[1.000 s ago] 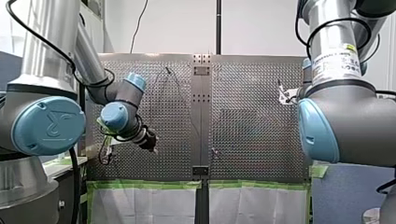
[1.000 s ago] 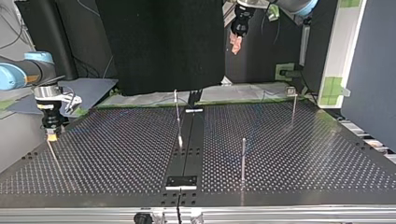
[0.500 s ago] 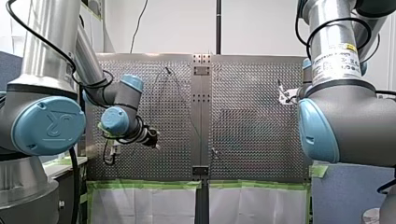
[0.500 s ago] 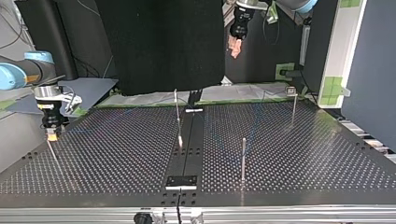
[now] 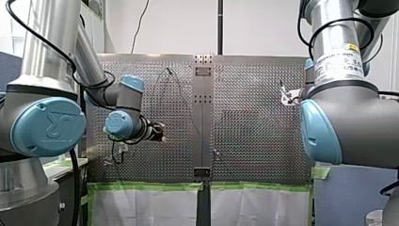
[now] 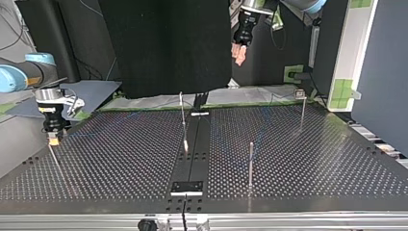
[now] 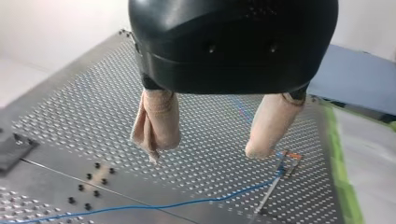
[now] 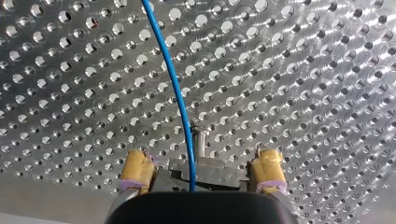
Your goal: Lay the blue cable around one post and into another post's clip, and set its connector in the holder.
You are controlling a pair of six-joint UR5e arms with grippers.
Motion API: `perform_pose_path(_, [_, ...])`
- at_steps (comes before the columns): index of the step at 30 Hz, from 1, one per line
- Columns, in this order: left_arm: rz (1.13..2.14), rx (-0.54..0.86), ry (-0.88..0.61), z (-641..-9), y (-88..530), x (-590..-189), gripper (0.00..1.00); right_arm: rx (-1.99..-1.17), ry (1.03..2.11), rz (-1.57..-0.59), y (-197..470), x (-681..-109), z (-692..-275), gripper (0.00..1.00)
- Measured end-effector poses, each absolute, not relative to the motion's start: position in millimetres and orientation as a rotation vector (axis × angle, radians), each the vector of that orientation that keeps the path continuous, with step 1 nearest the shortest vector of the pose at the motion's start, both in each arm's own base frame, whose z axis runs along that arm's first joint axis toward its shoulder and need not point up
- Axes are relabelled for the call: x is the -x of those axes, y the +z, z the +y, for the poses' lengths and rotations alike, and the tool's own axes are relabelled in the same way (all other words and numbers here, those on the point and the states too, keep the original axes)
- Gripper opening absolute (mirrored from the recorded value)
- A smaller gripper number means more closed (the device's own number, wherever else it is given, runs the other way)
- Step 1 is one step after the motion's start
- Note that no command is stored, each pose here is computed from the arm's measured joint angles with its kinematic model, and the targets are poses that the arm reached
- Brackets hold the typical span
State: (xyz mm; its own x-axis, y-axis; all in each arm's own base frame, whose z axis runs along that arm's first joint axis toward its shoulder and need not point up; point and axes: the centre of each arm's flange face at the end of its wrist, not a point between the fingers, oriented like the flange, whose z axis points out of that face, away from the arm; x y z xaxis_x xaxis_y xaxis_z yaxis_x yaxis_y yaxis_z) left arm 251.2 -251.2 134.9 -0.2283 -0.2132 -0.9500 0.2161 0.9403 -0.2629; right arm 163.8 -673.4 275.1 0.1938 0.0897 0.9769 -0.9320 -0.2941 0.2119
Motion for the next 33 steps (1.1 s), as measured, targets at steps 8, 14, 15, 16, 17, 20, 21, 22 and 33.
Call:
perform_pose_path(8, [1.668,0.038,-0.402,-252.2,142.4,-261.0,0.98,-1.474,1.294,-0.849,275.1,-163.8,-673.4,1.00])
perform_pose_path(14, [1.601,0.077,-0.360,-249.0,148.2,-268.7,0.98,-1.474,1.294,-0.849,275.1,-163.8,-673.4,1.00])
perform_pose_path(15, [1.591,0.078,-0.354,-248.8,149.1,-269.8,0.98,-1.474,1.294,-0.849,275.1,-163.8,-673.4,1.00])
perform_pose_path(16, [1.583,0.078,-0.347,-248.7,149.9,-270.7,0.98,-1.474,1.294,-0.849,275.1,-163.8,-673.4,1.00])
perform_pose_path(17, [1.576,0.075,-0.339,-248.5,150.6,-271.4,0.98,-1.474,1.294,-0.849,275.1,-163.9,-673.4,1.00])
perform_pose_path(20, [1.575,0.067,-0.321,-247.9,150.6,-271.6,0.98,-1.474,1.294,-0.849,275.1,-163.8,-673.4,1.00])
perform_pose_path(21, [1.578,0.064,-0.316,-247.7,150.3,-271.4,0.98,-1.474,1.294,-0.849,275.1,-163.8,-673.4,1.00])
perform_pose_path(22, [1.581,0.062,-0.313,-247.5,150.1,-271.2,0.98,-1.474,1.294,-0.849,275.1,-163.8,-673.4,1.00])
perform_pose_path(33, [1.588,0.065,-0.310,-246.3,149.3,-271.2,0.98,-1.474,1.294,-0.849,275.1,-163.8,-673.4,1.00])
